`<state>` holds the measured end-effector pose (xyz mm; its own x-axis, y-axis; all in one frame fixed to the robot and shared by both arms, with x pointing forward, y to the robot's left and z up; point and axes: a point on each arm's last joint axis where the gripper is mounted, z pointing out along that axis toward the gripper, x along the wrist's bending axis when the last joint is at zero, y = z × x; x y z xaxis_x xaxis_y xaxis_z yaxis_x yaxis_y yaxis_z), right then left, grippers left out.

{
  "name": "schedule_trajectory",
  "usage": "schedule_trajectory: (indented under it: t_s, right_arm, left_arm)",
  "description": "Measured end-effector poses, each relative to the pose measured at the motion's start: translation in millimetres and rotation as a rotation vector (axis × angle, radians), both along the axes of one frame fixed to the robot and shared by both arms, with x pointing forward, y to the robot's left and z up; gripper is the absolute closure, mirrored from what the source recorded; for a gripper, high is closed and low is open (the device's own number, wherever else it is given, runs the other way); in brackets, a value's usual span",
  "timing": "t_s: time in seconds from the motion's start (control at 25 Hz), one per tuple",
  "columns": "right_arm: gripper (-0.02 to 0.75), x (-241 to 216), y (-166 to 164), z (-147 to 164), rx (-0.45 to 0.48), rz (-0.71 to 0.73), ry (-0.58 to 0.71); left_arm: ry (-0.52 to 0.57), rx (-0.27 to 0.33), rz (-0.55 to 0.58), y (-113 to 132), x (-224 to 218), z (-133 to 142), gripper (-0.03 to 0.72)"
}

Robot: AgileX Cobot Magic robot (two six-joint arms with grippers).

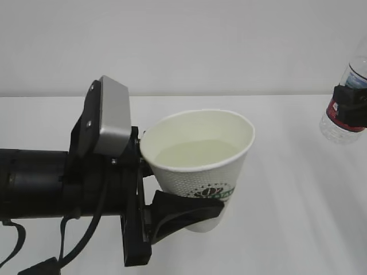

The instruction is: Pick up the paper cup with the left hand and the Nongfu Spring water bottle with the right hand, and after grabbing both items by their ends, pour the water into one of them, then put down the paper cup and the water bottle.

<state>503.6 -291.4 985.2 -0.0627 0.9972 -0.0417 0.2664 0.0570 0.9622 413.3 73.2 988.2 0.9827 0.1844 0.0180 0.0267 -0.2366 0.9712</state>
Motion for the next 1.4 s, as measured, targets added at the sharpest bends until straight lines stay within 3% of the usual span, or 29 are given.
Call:
schedule_trajectory:
  t_s: [0.16,0.64,1.4]
  right_arm:
    - [0.271,0.9,-0.1,-2.0,0.002,-0.002,0.005]
    - [0.271,2.2,0.0,-5.7,0.002,-0.001,0.017]
    - [0.271,2.2,0.0,-5.7,-0.004,0.000,0.017]
  left_arm:
    - [-0.042,0.007,0.072,1.7,7.1,0.2,0.198]
    - [-0.153,-0.057,0.310,9.3,28.5,9.2,0.198]
    - [-0.156,-0.061,0.570,55.4,70.2,10.8,0.198]
